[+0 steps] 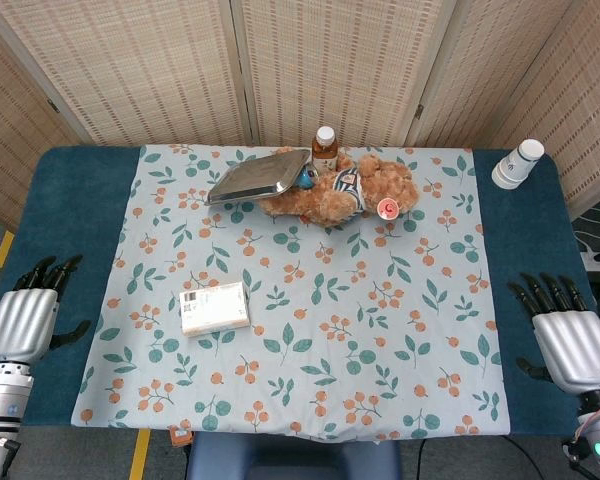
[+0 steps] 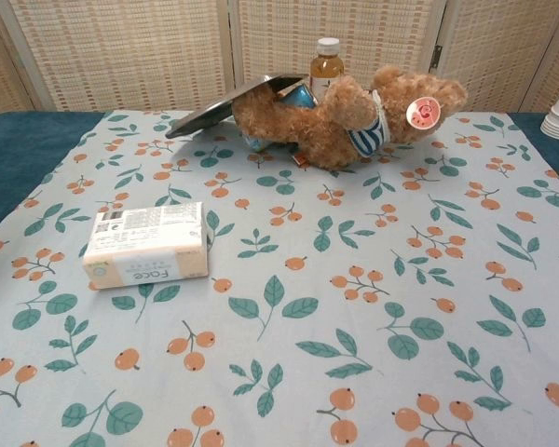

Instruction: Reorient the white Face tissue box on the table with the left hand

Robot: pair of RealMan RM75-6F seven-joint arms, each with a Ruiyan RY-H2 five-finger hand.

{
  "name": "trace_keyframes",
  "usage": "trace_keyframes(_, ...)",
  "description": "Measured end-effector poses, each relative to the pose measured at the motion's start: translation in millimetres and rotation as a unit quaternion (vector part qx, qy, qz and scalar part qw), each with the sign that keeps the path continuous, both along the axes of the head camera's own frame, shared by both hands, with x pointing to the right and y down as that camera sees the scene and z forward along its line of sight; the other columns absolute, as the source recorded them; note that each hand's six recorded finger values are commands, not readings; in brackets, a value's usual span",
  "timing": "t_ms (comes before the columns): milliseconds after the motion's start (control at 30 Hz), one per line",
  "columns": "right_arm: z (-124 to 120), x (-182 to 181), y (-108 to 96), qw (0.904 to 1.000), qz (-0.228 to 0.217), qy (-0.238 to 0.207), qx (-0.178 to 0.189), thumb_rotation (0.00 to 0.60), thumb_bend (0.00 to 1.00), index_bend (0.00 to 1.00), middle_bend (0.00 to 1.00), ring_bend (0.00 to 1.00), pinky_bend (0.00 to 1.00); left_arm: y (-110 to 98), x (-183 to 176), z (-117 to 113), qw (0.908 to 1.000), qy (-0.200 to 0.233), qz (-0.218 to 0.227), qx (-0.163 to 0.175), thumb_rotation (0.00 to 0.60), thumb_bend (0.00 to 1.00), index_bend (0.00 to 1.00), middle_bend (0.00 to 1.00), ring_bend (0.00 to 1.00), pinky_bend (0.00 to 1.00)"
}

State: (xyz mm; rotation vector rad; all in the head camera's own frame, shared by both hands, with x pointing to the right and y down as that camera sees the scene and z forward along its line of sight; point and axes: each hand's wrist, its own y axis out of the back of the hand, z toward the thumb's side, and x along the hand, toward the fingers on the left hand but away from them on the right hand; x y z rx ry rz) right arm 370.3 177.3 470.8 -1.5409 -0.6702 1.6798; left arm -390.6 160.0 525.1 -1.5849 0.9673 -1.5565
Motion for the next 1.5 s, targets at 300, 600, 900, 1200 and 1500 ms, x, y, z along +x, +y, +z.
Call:
trace_keyframes(300, -0.3, -2.5, 1.6, 1.0000, -0.004, -0.001, -0.001, 0.600, 0.12, 0.11, 0.05, 0.00, 0.00, 1.7, 1.6, -2.5, 1.0000, 0.005, 0.002, 0.001, 0.600, 0.22, 0.12, 0.21, 0.06, 0.21)
trace_keyframes(600, 4.4, -4.9, 0.4, 1.0000, -0.007, -0.002, -0.004, 0.600, 0.12, 0.11, 0.05, 0.00, 0.00, 0.4, -4.0, 0.5, 0.9999, -0.001, -0.002, -0.011, 0.600, 0.22, 0.12, 0.21, 0.07, 0.23)
trace_keyframes(900, -5.0, -8.9, -7.0, 0.9996, -0.011, -0.016, 0.018, 0.600, 0.12, 0.12, 0.05, 0.00, 0.00, 9.7, 0.7, -1.5, 0.9995, 0.003, -0.014, -0.029, 0.600, 0.21, 0.10, 0.20, 0.08, 0.22)
trace_keyframes(1200, -16.2, -5.2, -11.3, 0.9992, -0.004, -0.023, 0.032, 0.600, 0.12, 0.12, 0.05, 0.00, 0.00, 28.4, 48.6, 11.7, 0.9897, 0.062, -0.027, -0.126, 0.600, 0.20, 0.05, 0.16, 0.04, 0.20)
trace_keyframes(1500, -24.1, -6.9, -10.1, 0.9987, -0.008, -0.031, 0.040, 0.600, 0.12, 0.12, 0.05, 0.00, 0.00, 27.1, 114.0, 39.7, 0.9896, 0.020, 0.052, -0.132, 0.600, 0.20, 0.02, 0.14, 0.01, 0.19)
